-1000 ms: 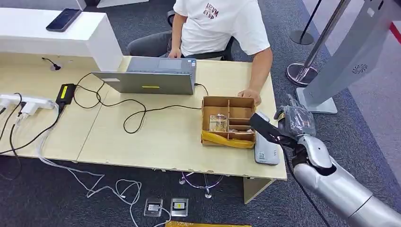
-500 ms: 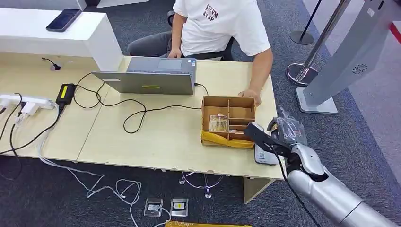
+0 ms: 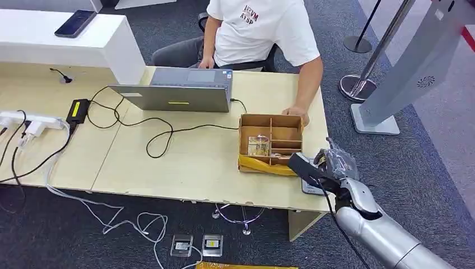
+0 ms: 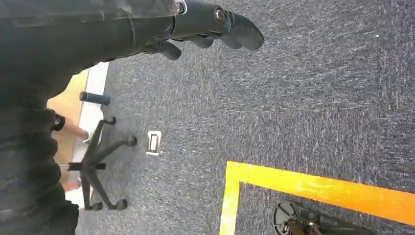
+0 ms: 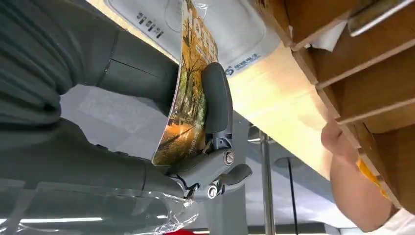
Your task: Pass the card to the sensor for recognition and then transmit it.
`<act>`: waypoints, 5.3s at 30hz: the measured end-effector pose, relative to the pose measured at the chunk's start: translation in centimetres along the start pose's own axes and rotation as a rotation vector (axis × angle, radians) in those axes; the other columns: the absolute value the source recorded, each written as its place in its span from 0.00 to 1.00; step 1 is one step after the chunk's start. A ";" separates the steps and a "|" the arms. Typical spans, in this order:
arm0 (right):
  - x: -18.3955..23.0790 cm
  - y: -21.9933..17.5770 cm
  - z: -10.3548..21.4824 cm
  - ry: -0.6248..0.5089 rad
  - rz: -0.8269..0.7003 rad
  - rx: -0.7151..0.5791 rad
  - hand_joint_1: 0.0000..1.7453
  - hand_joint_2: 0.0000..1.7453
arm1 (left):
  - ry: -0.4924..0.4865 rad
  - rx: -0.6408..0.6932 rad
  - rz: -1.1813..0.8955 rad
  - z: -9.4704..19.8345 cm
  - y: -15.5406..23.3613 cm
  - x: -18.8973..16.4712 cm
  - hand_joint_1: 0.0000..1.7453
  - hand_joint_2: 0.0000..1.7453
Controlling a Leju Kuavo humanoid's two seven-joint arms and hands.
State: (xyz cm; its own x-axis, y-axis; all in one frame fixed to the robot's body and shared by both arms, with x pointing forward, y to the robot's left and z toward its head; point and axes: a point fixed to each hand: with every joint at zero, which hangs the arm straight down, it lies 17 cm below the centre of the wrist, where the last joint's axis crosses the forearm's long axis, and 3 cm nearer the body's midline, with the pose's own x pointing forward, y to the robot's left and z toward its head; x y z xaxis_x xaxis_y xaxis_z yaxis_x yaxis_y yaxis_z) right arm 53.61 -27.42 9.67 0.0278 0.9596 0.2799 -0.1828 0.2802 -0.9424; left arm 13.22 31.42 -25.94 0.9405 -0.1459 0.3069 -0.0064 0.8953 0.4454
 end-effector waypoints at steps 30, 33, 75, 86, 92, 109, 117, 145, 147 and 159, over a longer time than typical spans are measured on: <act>0.0 2.4 -0.1 0.017 -0.044 0.052 1.00 1.00 | 0.008 0.001 0.015 0.0 0.0 -0.1 0.00 1.00; 0.0 2.6 0.0 0.018 -0.049 0.055 1.00 1.00 | 0.009 0.001 0.016 0.0 0.0 -0.1 0.00 1.00; 3.3 -21.6 -2.3 -0.024 0.040 -0.378 1.00 1.00 | -0.057 -0.010 -0.015 0.1 -0.3 0.9 0.00 1.00; 8.7 -26.7 -3.2 -0.091 0.164 -0.445 1.00 1.00 | -0.086 -0.014 -0.061 0.2 -0.5 1.5 0.00 1.00; 10.5 -26.3 -4.6 -0.104 0.173 -0.425 1.00 1.00 | -0.090 -0.014 -0.076 0.2 -0.5 1.6 0.00 1.00; 9.3 -22.4 -6.9 -0.052 0.171 -0.368 0.00 1.00 | -0.090 -0.013 -0.097 0.3 -0.6 1.3 0.00 1.00; 8.8 -20.8 -5.7 -0.098 0.026 -0.377 0.00 1.00 | -0.080 -0.008 -0.086 0.3 -0.5 1.1 0.00 1.00; 13.7 -5.9 1.9 -0.348 0.164 -0.079 0.00 1.00 | -0.058 -0.007 -0.055 0.2 -0.5 0.8 0.00 1.00; 13.7 -5.4 1.8 -0.344 0.185 -0.073 0.00 1.00 | -0.055 -0.007 -0.052 0.2 -0.5 0.7 0.00 1.00; 13.4 -2.1 1.5 -0.320 0.250 -0.018 0.00 1.00 | -0.047 -0.009 -0.037 0.3 -0.6 0.7 0.00 1.00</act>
State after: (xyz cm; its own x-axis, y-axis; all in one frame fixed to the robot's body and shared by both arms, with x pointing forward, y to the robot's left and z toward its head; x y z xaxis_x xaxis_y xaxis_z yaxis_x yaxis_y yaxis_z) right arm 52.89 -15.16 15.68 -0.3234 0.9426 0.0825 -0.1282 0.0427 -0.9908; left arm 13.76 30.68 -25.75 0.9231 -0.1988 0.3293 0.0318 0.8927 0.4496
